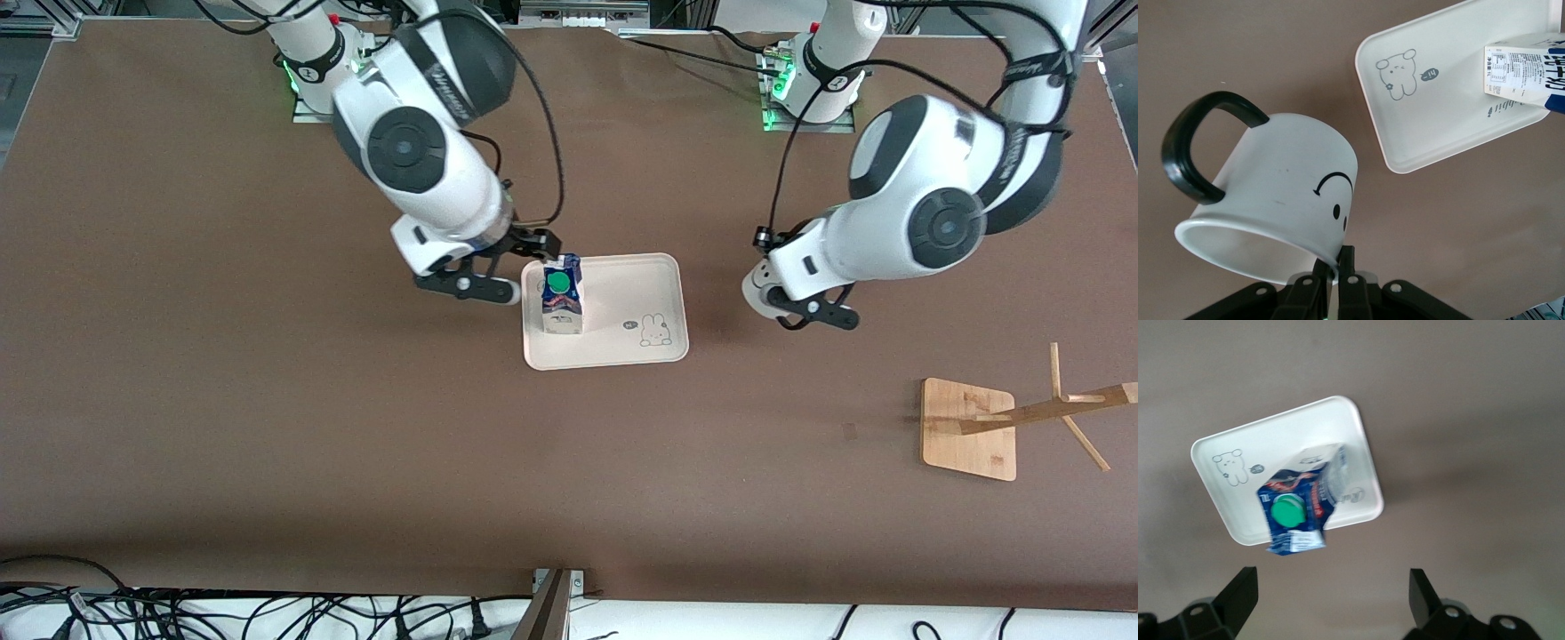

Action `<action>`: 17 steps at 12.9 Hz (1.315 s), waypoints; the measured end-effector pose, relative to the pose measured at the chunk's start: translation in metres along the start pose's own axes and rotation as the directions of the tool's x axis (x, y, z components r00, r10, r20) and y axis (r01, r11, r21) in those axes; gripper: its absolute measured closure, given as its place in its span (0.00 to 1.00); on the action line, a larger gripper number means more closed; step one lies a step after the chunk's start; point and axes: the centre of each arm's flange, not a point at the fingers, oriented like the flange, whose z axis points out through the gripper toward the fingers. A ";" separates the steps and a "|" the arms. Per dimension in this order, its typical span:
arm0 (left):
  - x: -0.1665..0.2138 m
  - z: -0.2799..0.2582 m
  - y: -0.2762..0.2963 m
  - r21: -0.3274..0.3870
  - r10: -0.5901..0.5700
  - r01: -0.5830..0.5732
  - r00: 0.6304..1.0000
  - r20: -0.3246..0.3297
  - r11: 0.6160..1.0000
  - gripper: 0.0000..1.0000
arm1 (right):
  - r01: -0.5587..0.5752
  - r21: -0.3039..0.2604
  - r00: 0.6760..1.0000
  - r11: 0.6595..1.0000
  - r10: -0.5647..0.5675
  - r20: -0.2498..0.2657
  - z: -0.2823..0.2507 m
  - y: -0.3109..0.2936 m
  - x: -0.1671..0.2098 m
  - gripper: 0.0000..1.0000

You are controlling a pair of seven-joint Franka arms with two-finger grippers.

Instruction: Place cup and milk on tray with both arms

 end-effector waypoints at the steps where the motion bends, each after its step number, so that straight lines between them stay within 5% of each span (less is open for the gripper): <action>1: 0.007 0.012 0.014 0.004 -0.005 0.005 1.000 0.019 1.000 0.92 | 0.003 -0.001 1.000 1.000 -0.003 0.003 -0.020 0.022 0.008 0.00; 5: 0.024 0.057 0.060 0.025 -0.054 0.052 0.995 0.080 0.998 0.92 | -0.038 0.048 0.998 0.998 0.039 -0.039 -0.101 0.120 0.047 0.00; 11: 0.046 0.116 0.118 0.028 -0.148 0.146 0.987 0.062 0.989 0.92 | -0.013 0.077 0.997 0.997 0.018 -0.068 -0.140 0.238 0.096 0.00; 13: 0.051 0.130 0.125 0.028 -0.153 0.152 0.987 0.057 0.988 0.92 | 0.054 0.039 0.997 0.998 -0.052 -0.063 -0.139 0.259 0.102 0.00; 15: 0.056 0.141 0.125 0.025 -0.156 0.155 0.986 0.059 0.988 0.92 | 0.177 -0.074 0.981 0.981 -0.182 -0.067 -0.137 0.279 0.108 0.00; 17: 0.061 0.149 0.125 0.020 -0.157 0.156 0.986 0.053 0.988 0.92 | 0.220 -0.127 0.971 0.967 -0.229 -0.064 -0.141 0.290 0.108 0.00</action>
